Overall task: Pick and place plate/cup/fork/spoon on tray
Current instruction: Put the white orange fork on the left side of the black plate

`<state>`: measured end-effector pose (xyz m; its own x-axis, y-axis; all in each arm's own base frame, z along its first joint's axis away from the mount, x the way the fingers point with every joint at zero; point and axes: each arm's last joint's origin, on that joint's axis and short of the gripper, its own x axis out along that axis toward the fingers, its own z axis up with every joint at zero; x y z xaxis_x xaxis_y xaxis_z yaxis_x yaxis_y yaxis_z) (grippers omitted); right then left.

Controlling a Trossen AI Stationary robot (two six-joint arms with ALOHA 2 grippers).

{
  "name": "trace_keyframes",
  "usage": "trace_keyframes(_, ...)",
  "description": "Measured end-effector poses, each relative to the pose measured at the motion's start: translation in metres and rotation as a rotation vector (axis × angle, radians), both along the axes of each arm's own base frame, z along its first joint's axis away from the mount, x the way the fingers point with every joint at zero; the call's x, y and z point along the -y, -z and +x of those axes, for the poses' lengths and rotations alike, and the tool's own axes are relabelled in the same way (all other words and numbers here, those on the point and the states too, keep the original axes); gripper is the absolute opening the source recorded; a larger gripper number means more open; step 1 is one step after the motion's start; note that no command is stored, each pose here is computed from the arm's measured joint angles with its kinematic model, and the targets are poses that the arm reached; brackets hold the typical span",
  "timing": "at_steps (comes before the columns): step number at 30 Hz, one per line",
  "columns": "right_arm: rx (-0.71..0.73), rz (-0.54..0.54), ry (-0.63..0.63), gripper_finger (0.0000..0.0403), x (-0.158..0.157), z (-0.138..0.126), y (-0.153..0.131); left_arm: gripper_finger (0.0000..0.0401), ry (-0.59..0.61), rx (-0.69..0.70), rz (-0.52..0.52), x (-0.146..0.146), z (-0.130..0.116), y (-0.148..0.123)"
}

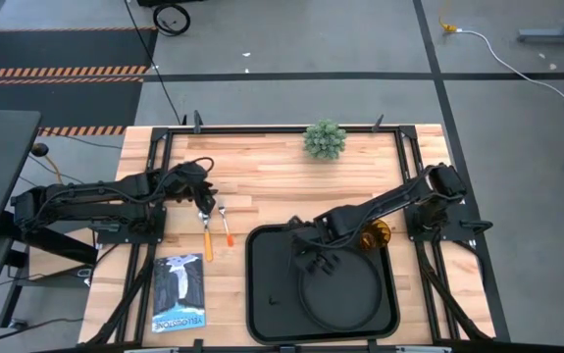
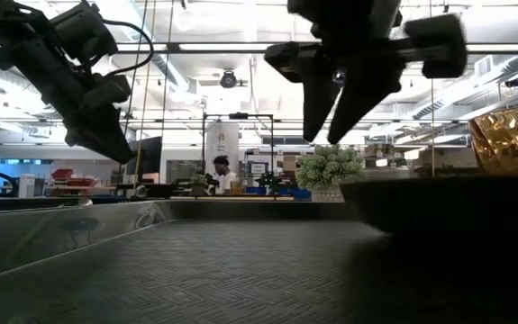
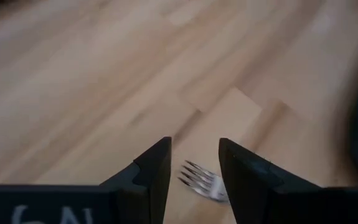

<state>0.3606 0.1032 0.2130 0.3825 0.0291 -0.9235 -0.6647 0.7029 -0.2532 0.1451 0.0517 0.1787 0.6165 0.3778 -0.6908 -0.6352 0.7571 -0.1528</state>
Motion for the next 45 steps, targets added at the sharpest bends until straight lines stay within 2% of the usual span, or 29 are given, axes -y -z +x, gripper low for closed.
trace_keyframes(5, 0.094, -0.163, 0.282, 0.0122, 0.011, 0.001, -0.005, 0.0142, 0.113, 0.028, -0.111, 0.004, 0.001, 0.001)
trace_keyframes(9, 0.113, -0.082, 0.429, 0.0118, 0.033, 0.008, -0.005, 0.0142, 0.131, 0.036, -0.21, 0.008, 0.001, 0.003)
trace_keyframes(12, 0.14, 0.01, 0.513, 0.0109, 0.055, 0.015, 0.004, 0.0142, 0.138, 0.025, -0.232, 0.012, 0.001, 0.004)
trace_keyframes(16, 0.212, 0.056, 0.536, 0.0103, 0.069, 0.021, 0.014, 0.0142, 0.145, 0.022, -0.23, 0.021, 0.003, 0.004)
trace_keyframes(20, 0.26, 0.054, 0.519, 0.0102, 0.069, 0.023, 0.015, 0.0142, 0.128, 0.01, -0.209, 0.032, 0.004, 0.004)
trace_keyframes(22, 0.295, 0.049, 0.551, 0.0102, 0.075, 0.026, 0.013, 0.0142, 0.099, 0.012, -0.198, 0.038, 0.004, 0.005)
trace_keyframes(29, 0.423, -0.135, 0.716, 0.0099, 0.115, 0.031, 0.007, 0.0142, -0.095, 0.044, -0.195, 0.052, 0.005, 0.009)
trace_keyframes(36, 0.425, -0.08, 0.761, 0.0099, 0.146, 0.032, 0.006, 0.0142, -0.235, 0.021, -0.221, 0.065, 0.014, 0.023)
trace_keyframes(39, 0.41, -0.128, 0.758, 0.0099, 0.153, 0.029, 0.006, 0.0142, -0.266, 0.025, -0.197, 0.073, 0.024, 0.021)
trace_keyframes(41, 0.425, -0.146, 0.791, 0.0098, 0.155, 0.026, 0.0, 0.0142, -0.288, 0.023, -0.179, 0.078, 0.03, 0.019)
trace_keyframes(45, 0.517, -0.068, 0.766, 0.0094, 0.153, 0.021, -0.022, 0.0142, -0.343, 0.006, -0.173, 0.085, 0.043, 0.015)
